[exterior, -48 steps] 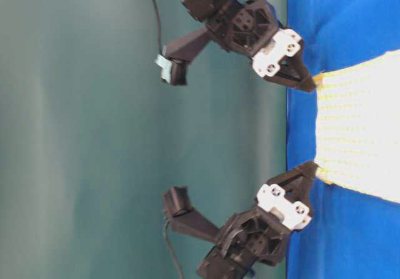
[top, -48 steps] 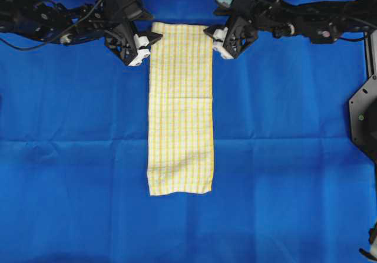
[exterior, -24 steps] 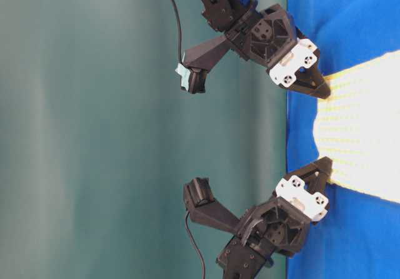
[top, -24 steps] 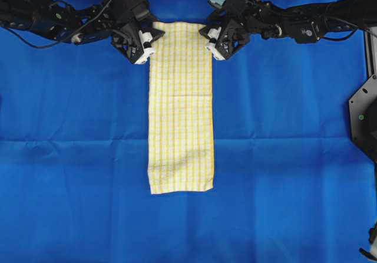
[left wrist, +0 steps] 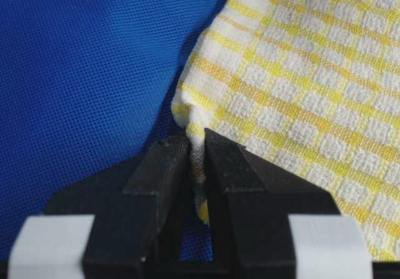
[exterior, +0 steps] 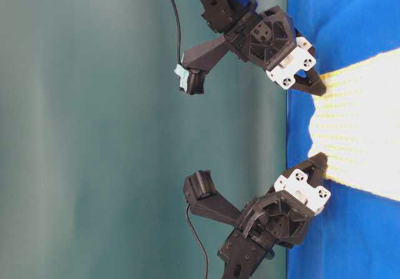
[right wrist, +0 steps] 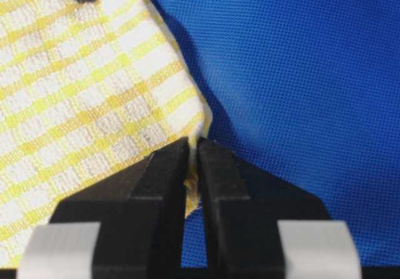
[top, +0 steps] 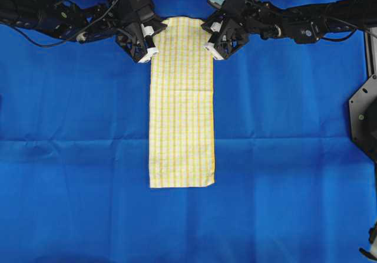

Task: Fold the yellow towel.
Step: 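Pinch the far end corners with both grippers, then fold the far end toward the near end with both grippers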

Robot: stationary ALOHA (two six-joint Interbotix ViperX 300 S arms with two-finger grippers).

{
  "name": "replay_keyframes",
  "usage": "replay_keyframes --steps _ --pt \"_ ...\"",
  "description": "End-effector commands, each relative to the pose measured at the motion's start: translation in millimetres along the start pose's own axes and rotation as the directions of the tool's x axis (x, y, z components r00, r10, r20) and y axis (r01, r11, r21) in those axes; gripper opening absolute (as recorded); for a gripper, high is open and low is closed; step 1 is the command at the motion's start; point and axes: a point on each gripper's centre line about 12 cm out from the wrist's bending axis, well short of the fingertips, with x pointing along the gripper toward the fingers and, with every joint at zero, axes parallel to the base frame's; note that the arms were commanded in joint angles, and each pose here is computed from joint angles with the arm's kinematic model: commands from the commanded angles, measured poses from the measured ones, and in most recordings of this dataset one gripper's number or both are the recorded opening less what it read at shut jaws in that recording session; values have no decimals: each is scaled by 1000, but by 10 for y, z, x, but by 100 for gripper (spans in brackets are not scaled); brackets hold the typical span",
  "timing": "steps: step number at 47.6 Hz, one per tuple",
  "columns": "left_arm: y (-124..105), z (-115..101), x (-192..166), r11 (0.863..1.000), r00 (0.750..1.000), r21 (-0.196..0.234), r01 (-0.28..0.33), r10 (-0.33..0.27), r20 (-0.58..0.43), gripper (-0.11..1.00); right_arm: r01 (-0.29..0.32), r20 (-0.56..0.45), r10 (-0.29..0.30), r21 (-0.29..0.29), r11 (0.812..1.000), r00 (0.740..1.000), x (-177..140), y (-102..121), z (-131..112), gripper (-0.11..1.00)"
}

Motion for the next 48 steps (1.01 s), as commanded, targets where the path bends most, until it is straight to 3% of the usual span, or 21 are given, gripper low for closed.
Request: replay_keyframes --steps 1,10,16,28,39,48 --pt "66 120 -60 1000 1000 -9 -13 13 28 4 -6 42 6 7 1000 999 -77 13 134 4" --pt "78 313 -233 1000 998 -7 -13 13 56 4 -16 83 15 12 1000 996 -245 30 241 4" --pt "78 434 -340 1000 997 20 -14 12 77 4 -22 104 21 12 1000 994 -351 34 282 4" --pt "-11 531 -489 999 995 44 3 -7 97 4 -38 125 36 14 999 991 -530 76 281 4" --pt "-276 423 -574 996 995 62 57 -62 79 4 -76 118 76 -1 997 990 -631 261 171 4" --pt "-665 323 -695 983 987 123 138 -147 69 4 -131 109 132 -16 991 985 -748 556 -66 4"
